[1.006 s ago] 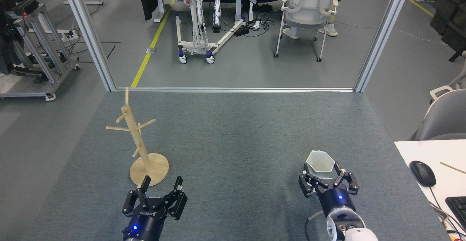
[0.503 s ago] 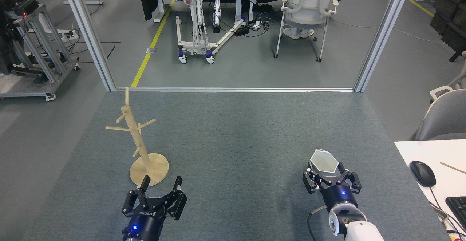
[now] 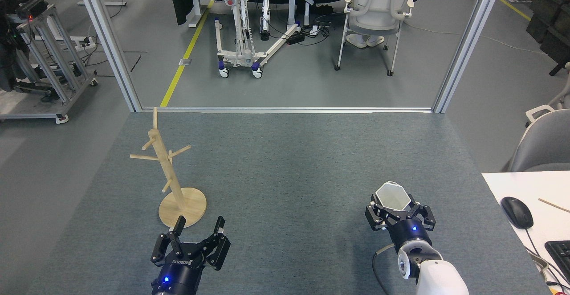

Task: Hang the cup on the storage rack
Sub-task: 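Close the right gripper around the white cup's rim, then lift the cup with the right gripper toward the center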

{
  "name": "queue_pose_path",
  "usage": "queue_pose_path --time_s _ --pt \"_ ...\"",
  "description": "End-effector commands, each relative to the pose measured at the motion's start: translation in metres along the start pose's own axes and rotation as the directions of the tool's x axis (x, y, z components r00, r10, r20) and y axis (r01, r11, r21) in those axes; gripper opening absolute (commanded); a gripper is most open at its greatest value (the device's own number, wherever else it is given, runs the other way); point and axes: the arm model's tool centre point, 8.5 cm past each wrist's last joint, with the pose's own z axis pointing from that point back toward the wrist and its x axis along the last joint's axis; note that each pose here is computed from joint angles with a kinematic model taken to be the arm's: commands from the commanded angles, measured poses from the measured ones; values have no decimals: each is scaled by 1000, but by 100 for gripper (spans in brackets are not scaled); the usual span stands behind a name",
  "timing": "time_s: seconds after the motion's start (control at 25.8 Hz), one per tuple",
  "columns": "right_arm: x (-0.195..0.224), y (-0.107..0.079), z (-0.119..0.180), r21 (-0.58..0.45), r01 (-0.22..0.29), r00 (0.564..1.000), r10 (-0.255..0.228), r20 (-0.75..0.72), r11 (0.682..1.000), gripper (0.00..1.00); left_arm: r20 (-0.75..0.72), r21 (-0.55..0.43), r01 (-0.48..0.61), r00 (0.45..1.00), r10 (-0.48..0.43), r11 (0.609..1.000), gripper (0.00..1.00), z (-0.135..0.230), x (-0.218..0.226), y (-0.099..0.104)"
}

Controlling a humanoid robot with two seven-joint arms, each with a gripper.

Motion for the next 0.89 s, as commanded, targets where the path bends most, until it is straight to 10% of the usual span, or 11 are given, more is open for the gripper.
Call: queue_pose_path --time_s 0.0,0.35,0.85 --pt "4 -4 -5 0 2 1000 -2 6 1000 99 1 -1 -1 1000 1 1000 100 -1 1 0" --pt "-4 -1 -3 13 106 993 -107 46 994 36 -5 -8 -21 1000 21 1000 100 -2 5 -5" --pt "-14 -57 21 -36 100 935 -81 346 994 25 -9 -19 -18 1000 18 1000 100 -2 3 -8"
